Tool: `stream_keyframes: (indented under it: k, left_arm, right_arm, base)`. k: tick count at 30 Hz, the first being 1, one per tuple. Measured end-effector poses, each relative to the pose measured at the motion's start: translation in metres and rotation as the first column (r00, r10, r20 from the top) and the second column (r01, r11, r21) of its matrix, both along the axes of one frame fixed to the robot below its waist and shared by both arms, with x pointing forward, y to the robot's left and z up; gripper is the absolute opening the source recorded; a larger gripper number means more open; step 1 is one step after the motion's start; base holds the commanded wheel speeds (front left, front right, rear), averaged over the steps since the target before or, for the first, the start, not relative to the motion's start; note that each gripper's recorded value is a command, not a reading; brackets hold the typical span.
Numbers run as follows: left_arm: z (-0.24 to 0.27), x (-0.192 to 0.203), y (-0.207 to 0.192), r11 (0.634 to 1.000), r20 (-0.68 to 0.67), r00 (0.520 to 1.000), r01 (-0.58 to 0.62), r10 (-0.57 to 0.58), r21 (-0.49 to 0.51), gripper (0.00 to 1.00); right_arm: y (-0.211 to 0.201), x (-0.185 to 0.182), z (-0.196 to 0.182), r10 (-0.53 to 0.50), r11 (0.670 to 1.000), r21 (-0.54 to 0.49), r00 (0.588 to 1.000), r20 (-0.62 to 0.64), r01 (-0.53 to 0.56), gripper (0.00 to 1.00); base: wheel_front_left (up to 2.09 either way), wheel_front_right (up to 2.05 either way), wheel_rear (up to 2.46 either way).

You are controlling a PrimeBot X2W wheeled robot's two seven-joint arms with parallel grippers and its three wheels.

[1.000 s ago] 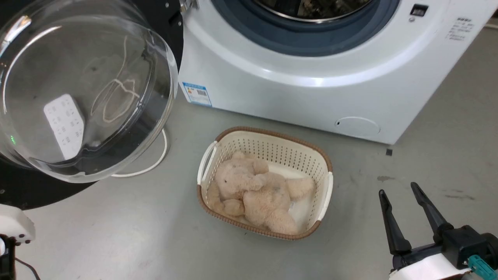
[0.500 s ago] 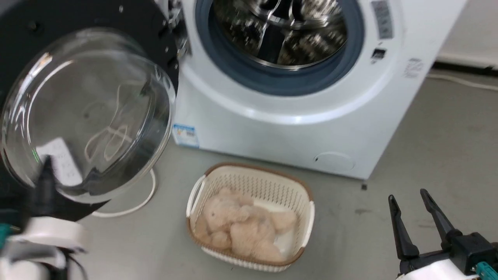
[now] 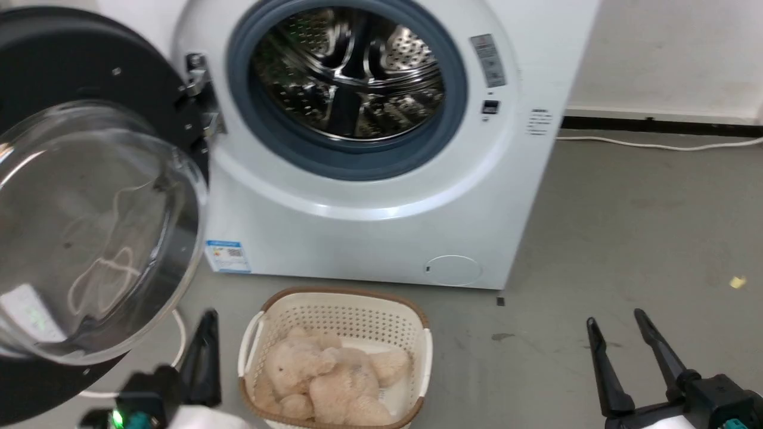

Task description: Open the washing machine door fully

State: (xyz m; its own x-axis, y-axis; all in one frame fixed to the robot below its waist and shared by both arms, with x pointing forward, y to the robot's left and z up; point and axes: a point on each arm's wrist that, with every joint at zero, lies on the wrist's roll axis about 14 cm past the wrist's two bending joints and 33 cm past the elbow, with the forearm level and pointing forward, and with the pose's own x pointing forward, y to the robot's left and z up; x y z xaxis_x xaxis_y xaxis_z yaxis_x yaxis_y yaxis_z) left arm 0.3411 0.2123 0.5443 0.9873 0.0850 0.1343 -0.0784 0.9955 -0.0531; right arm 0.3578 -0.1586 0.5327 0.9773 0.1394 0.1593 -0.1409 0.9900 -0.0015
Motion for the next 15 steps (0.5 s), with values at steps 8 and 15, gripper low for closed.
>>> stream_keyframes:
  k: [8, 15]
  left_arm:
    - [-0.027, -0.004, -0.041, 0.995, -0.062, 0.993, 0.097, -0.097, 0.005, 1.00]
    - [-0.035, -0.005, -0.053, 0.993, -0.071, 0.990, 0.121, -0.119, 0.014, 1.00]
  right_arm:
    - [-0.015, -0.011, 0.002, -0.048, 0.999, 0.013, 0.999, 0.008, 0.048, 1.00]
    - [-0.018, -0.013, 0.000, -0.056, 0.998, 0.022, 0.998, 0.001, 0.056, 1.00]
  base:
    - [0.00, 0.00, 0.00]
    - [0.00, 0.00, 0.00]
